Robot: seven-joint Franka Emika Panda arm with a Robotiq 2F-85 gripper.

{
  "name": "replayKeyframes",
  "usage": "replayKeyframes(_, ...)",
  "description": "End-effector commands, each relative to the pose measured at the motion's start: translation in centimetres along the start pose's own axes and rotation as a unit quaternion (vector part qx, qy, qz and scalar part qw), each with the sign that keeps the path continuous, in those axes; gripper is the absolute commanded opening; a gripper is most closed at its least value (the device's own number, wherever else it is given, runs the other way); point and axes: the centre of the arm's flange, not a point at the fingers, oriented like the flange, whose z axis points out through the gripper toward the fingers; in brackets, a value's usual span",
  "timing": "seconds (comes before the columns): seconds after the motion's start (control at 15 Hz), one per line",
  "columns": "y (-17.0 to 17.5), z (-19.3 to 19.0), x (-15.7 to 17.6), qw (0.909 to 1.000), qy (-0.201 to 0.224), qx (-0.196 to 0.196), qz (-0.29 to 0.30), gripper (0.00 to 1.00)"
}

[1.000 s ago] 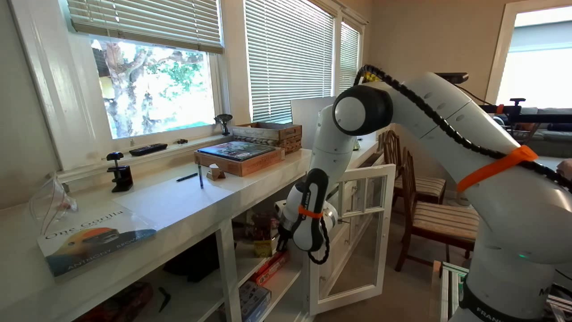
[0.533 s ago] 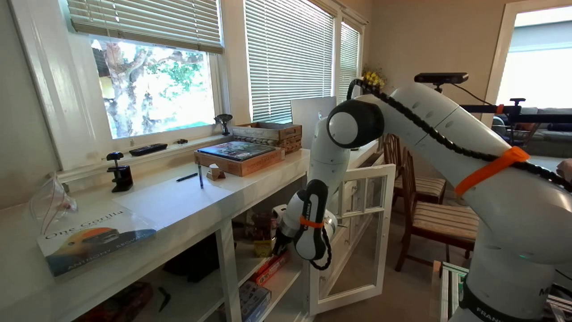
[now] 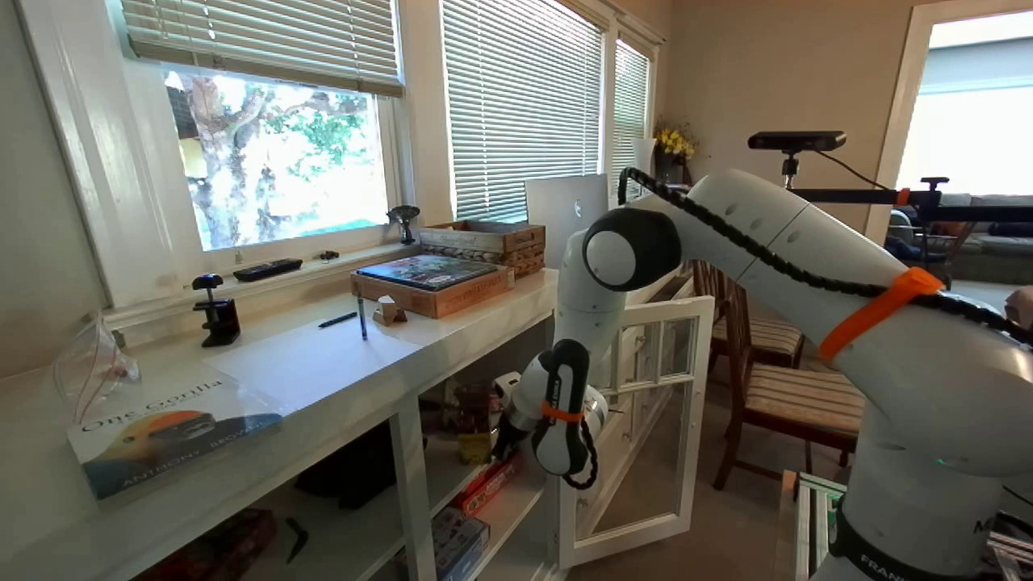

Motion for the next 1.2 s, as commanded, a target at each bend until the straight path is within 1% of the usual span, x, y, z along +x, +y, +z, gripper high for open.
replayKeyframes(0.0,0.5,2.1,-0.1,0.9998,0.009,-0.015,-0.009,0.0)
replayKeyframes(0.33,1.0,2.5,0.4,0.9997,0.011,-0.02,-0.008,0.0)
replayKeyframes(0.6,0.6,2.0,0.9,0.9998,0.016,-0.01,-0.011,0.0)
replayKeyframes(0.93,-0.9,1.2,2.6,0.9994,0.021,0.023,-0.01,0.0)
replayKeyframes(1.13,-1.6,1.1,3.5,0.9989,0.027,0.037,-0.013,0.0)
